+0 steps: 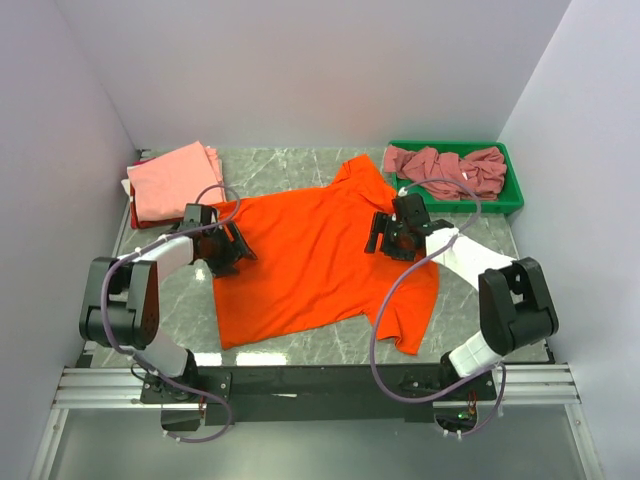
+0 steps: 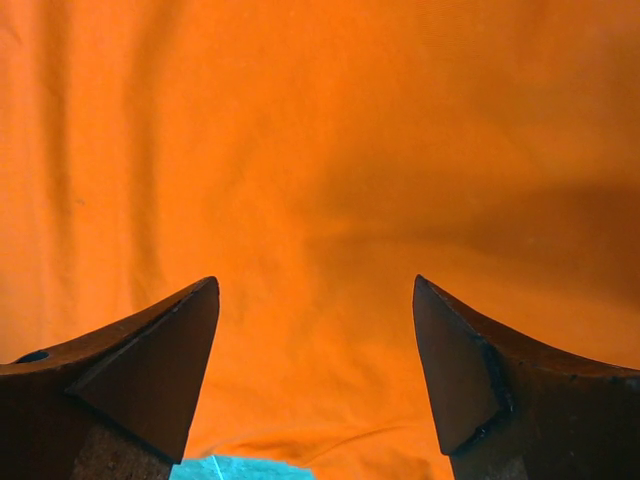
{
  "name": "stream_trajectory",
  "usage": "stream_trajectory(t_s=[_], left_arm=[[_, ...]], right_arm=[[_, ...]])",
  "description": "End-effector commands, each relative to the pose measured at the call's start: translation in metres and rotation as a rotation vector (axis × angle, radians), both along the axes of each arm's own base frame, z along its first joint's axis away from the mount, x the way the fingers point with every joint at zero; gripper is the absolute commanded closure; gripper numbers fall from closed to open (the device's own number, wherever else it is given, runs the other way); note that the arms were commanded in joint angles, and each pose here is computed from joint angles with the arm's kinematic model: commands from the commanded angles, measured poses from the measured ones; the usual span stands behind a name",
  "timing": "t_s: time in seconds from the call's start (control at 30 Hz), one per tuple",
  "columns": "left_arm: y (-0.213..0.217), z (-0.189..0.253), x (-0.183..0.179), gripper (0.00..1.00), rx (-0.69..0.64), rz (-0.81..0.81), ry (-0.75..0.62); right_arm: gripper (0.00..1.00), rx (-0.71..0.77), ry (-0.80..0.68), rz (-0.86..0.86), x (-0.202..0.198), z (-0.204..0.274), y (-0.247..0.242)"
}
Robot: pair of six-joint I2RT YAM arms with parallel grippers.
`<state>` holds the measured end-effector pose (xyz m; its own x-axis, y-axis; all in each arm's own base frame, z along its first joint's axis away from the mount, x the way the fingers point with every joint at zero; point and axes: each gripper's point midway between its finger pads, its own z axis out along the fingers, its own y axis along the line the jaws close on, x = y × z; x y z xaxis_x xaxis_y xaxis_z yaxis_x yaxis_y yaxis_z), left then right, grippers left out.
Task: Fold and stack the t-shirts
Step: Flatten the tshirt out
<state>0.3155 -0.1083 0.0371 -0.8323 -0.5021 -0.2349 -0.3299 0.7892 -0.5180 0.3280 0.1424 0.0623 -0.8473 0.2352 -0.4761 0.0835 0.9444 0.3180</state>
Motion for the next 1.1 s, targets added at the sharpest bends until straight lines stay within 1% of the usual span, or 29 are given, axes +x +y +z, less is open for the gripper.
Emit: stream_trajectory(t_s=[0.0,0.2,0.37,0.57,0.7,0.93,1.07], left_arm=[[0.004,-0.011,0.006,0.24,0.024,-0.001,0.004],[0.015,-0.031,0.004,0.24,0.093,0.008,0.058],[0.017,-0.040,0.009,0.24,0.100,0.001,0.082],[0.021,-0.042,0.037,0.24,0.143,-0.014,0.075],[0.027,-0.050,0.048,0.24,0.177,-0.027,0.092],[0.047,-0.055,0.072,0.23,0.221,-0.004,0.116],[0.059,-0.045,0.096,0.23,0.254,-0.004,0.082]], right_arm=[[0.16,0.053,-0.005,0.007,0.007,-0.003,0.014],[0.18,0.035,0.092,0.007,-0.001,-0.023,0.014],[0.19,0.054,0.152,0.042,-0.016,-0.034,0.022],[0.19,0.079,0.192,0.073,-0.024,-0.039,0.032],[0.19,0.072,0.224,0.090,-0.026,-0.046,0.033],[0.19,0.089,0.251,0.104,-0.014,-0.051,0.043],[0.19,0.088,0.250,0.110,-0.004,-0.050,0.047]])
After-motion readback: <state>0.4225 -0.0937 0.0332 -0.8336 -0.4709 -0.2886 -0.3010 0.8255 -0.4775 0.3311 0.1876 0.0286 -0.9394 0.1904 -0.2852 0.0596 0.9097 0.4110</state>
